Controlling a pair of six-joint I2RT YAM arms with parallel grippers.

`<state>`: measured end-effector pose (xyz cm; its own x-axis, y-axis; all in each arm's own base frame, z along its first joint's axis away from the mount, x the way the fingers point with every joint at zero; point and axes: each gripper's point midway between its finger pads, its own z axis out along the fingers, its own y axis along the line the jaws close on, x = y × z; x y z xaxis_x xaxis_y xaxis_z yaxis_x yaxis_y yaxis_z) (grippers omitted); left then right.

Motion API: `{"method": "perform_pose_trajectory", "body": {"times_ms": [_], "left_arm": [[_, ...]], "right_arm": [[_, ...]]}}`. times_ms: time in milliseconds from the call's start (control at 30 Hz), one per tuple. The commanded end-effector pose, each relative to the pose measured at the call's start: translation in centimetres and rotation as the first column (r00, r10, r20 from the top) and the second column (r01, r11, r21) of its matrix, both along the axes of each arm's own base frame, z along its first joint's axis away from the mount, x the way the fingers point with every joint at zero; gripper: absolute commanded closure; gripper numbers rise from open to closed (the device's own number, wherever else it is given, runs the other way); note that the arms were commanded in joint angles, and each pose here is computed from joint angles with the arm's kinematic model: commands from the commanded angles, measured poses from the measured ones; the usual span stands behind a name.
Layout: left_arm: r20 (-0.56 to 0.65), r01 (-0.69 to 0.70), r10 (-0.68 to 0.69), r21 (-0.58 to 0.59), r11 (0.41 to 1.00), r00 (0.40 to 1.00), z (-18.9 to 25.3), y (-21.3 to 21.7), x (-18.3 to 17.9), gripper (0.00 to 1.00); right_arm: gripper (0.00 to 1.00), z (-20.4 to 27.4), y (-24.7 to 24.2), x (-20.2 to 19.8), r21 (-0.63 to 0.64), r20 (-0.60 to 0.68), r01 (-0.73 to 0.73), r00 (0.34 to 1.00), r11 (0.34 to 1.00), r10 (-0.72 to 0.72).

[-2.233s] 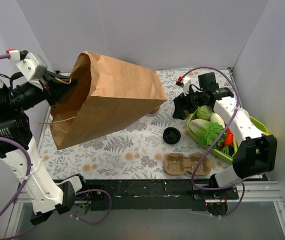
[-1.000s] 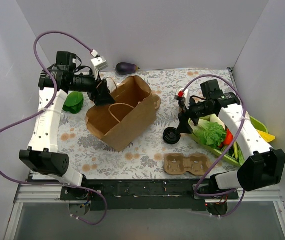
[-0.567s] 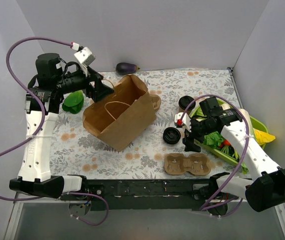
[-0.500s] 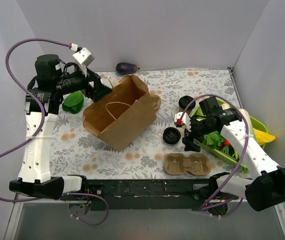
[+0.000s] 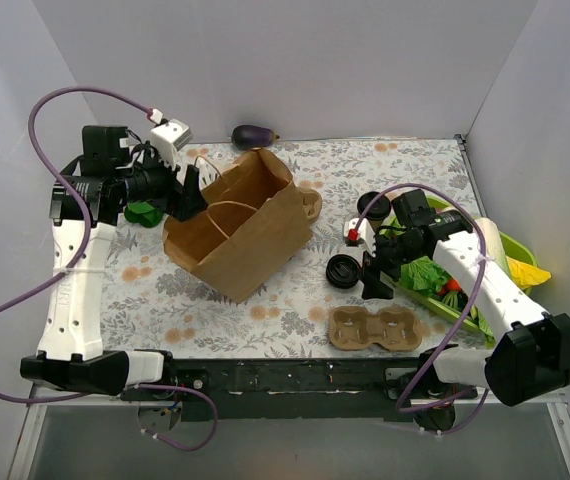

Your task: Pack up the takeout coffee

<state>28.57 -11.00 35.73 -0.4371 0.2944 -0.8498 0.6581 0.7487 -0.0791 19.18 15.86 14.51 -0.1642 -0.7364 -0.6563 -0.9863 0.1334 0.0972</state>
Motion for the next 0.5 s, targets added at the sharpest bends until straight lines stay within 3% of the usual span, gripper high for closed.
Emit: {"method": "perform_pose_trajectory", "body": {"times_ms": [0, 367, 467], "left_arm": [[-0.086, -0.037, 0.044, 0.082, 0.996, 0.995, -2.3, 1.5, -1.0, 0.30], [-0.132, 0.012, 0.002, 0.102, 0.995, 0.991, -3.4, 1.5, -2.3, 0.63], [-0.157, 0.033, -0.013, 0.129, 0.991, 0.987, -4.0, 1.8, -2.9, 0.89]], "right_arm": [[0.02, 1.7, 1.4, 1.2, 0.054, 0.029, -0.011, 1.000, 0.998, 0.010], [0.02, 1.5, 2.0, 2.0, 0.053, 0.019, -0.030, 0.999, 0.998, 0.029], [0.02, 1.4, 2.1, 1.9, 0.051, 0.013, -0.033, 0.999, 0.998, 0.032]]}}
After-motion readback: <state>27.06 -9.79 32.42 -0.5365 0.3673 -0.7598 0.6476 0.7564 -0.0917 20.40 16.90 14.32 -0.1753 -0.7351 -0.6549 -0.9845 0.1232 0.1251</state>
